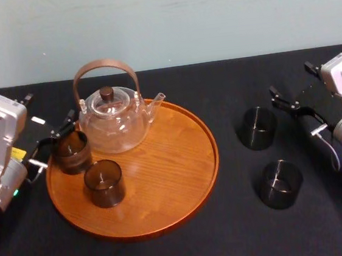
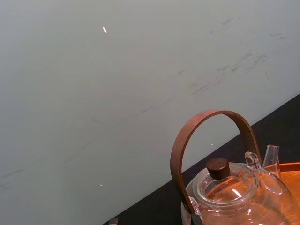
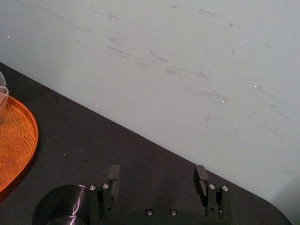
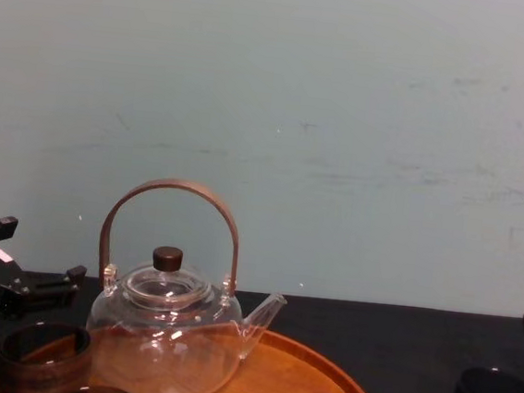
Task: Pick up the glass from the table and place it on the tray.
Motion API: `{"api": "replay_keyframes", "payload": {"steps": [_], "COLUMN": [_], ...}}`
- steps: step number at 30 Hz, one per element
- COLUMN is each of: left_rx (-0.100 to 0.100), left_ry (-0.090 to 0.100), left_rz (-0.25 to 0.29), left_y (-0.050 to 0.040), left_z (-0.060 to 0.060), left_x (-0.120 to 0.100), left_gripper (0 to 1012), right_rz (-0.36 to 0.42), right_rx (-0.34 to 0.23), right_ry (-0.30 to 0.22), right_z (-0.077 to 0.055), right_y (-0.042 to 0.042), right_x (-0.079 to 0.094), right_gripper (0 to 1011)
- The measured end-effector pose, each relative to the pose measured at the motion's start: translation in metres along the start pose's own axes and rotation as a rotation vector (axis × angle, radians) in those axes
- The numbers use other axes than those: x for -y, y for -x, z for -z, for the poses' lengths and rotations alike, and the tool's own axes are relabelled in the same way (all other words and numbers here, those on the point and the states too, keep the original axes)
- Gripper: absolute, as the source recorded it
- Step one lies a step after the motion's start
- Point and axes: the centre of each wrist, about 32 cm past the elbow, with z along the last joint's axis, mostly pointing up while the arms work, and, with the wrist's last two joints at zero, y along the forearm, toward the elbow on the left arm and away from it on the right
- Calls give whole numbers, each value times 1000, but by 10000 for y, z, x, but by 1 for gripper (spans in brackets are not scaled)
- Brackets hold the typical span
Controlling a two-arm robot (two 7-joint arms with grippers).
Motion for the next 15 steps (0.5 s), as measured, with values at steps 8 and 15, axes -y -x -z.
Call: {"api": "replay_keyframes", "payload": {"steps": [8,15], "left_rx": [0,0], "left_ry": [0,0], "left_rz": [0,0], "left_y": [0,0], "left_z": [0,0], "left_x": [0,0], "left_gripper": [1001,1001], "right_rz": [0,0], "right_rx": [0,0], "right_ry": [0,0], "right_z": [0,0], "right_y": [0,0], "right_x": [0,0], "right_gripper": [1002,1002]}}
